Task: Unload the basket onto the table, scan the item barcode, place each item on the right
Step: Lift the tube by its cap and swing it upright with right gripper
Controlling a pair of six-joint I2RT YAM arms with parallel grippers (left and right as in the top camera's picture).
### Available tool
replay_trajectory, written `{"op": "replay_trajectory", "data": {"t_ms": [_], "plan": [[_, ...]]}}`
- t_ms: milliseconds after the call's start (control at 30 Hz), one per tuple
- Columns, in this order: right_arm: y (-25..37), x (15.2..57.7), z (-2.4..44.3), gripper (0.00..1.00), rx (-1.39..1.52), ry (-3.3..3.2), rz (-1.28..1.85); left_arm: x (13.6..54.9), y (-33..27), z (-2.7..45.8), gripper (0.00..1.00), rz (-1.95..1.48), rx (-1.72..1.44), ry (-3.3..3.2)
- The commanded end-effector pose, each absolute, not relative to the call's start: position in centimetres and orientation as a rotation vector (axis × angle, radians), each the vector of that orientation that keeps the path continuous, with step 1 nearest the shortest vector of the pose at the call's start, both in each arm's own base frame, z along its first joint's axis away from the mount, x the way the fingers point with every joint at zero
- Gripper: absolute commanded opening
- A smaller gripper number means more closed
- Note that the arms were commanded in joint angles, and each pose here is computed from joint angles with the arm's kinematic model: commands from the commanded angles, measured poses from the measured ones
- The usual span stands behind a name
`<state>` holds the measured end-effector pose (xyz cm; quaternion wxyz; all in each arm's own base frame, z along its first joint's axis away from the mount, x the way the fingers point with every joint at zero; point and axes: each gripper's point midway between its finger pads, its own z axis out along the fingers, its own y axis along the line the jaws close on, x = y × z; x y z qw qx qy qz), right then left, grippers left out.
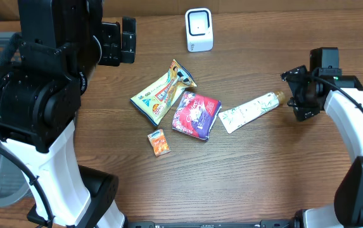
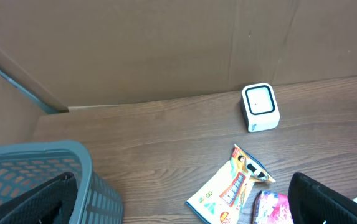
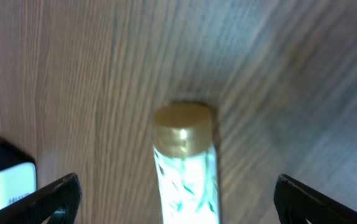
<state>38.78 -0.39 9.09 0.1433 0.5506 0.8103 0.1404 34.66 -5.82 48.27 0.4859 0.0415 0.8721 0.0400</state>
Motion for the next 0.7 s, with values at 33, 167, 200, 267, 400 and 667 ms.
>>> {"op": "replay_trajectory", "data": {"t_ms": [33,167,200,267,400,667], "plan": [[0.0,40.6,7.0,0.99,1.571,2.355,0.378,35.0,-5.9,47.8,1.00,0.078,0.082,2.137],[0.2,41.0,5.8,0.98,1.532,2.418,0.353,35.0,-5.9,47.8,1.00,0.078,0.082,2.137],[0.1,41.2,6.0,0.96,1.527,2.414,0.351,35.0,-5.9,47.8,1.00,0.078,0.082,2.137],[0.0,41.6,6.4,0.92,1.515,2.406,0.354,35.0,-5.9,47.8,1.00,0.078,0.082,2.137],[-0.1,41.9,6.5,0.91,1.490,2.408,0.350,35.0,-6.0,47.8,1.00,0.078,0.082,2.137],[0.1,42.2,4.3,0.91,1.469,2.451,0.326,35.0,-6.1,47.8,1.00,0.072,0.086,2.138]]}}
